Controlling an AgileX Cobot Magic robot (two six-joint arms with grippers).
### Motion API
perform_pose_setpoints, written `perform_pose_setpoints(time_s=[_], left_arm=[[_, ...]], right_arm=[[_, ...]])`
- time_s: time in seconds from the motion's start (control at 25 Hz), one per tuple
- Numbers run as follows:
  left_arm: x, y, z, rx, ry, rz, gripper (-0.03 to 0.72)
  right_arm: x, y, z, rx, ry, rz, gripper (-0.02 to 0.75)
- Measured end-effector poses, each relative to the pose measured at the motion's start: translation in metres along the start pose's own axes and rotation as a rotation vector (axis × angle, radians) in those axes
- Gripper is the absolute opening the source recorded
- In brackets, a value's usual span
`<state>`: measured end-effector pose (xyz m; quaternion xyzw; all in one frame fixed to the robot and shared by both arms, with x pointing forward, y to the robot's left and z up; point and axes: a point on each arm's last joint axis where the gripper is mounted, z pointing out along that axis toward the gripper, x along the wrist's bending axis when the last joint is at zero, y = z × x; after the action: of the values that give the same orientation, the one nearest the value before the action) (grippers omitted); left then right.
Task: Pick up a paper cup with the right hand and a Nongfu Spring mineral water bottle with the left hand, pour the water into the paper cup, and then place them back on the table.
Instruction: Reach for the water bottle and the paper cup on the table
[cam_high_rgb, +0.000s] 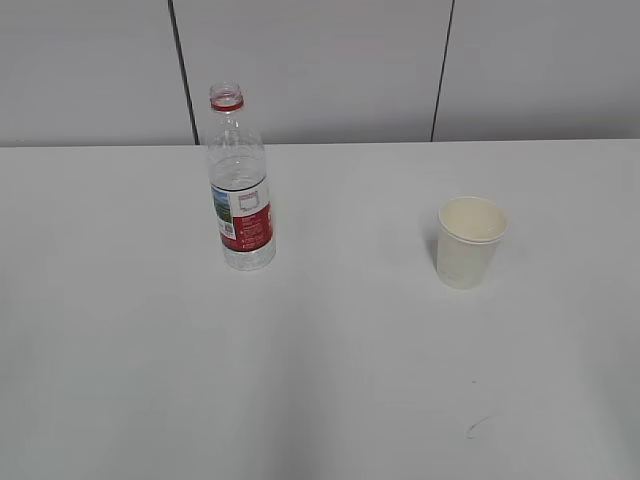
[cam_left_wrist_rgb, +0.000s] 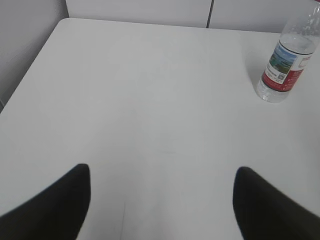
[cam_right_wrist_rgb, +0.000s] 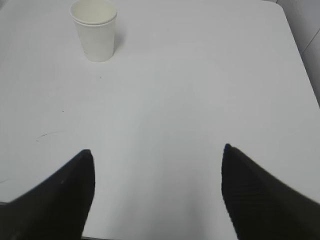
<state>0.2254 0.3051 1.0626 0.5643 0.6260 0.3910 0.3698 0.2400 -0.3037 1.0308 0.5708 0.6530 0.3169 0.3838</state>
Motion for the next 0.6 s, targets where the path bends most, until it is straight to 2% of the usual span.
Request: perform_pose_setpoints(time_s=[0.6], left_arm=[[0.0,0.0,0.0,0.0,0.0,0.0,0.526]], right_arm=[[0.0,0.0,0.0,0.0,0.0,0.0,0.582]])
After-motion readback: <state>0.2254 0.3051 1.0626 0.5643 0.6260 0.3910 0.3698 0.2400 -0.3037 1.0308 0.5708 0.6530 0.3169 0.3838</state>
